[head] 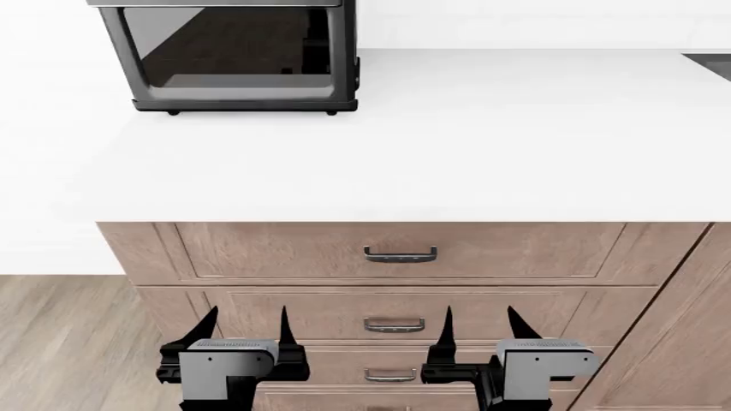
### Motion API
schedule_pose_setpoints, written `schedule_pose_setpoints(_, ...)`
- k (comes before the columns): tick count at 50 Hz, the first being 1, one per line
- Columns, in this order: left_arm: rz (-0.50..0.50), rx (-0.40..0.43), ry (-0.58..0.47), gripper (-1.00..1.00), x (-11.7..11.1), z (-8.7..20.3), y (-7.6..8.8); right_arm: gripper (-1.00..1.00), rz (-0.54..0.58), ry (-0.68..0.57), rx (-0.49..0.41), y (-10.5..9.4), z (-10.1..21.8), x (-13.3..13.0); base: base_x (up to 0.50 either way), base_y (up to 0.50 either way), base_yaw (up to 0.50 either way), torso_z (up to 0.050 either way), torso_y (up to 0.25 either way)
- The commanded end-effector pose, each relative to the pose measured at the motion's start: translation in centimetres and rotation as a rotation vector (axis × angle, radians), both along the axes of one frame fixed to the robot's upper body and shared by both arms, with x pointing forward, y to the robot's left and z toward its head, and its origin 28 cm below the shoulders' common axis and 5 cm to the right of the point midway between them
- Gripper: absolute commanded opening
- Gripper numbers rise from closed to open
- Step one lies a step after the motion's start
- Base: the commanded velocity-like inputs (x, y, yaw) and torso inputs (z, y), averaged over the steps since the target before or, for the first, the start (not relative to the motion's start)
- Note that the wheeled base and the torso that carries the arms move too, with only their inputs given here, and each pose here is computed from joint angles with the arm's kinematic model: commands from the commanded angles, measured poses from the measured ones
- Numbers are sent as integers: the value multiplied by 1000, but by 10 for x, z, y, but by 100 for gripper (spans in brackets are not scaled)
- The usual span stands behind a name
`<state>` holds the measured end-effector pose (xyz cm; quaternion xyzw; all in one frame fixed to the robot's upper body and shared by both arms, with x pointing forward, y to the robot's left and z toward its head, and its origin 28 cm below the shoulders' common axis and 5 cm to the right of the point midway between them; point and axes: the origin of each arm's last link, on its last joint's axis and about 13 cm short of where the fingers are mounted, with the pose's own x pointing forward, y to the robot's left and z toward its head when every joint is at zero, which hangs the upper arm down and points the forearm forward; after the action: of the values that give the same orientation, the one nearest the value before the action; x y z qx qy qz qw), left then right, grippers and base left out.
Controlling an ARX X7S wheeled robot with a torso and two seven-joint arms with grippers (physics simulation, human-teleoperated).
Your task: Open the toaster oven door.
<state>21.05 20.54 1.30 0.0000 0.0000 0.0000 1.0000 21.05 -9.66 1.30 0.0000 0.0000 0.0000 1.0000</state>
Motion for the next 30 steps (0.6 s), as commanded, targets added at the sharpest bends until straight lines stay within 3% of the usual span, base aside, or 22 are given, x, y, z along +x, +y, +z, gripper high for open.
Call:
schedule_pose_setpoints(1,-1,-1,1,100,0,0,0,100,0,1,-1,0,0,0,0,0,0,0,0)
schedule_pose_setpoints(10,-22,-12,-5,100,-3,-2,0,100,13,22,-11,2,-7,-1,0,0,0,2,0)
schedule_pose_setpoints(23,-14,-14,-8,100,-2,2,3,100,23,28,-25,2,-7,0,0,0,0,49,0)
schedule_pose_setpoints(30,-24,-6,-24,100,2,17,6,100,15,6,-39,-4,6,11,0,0,0,50,0)
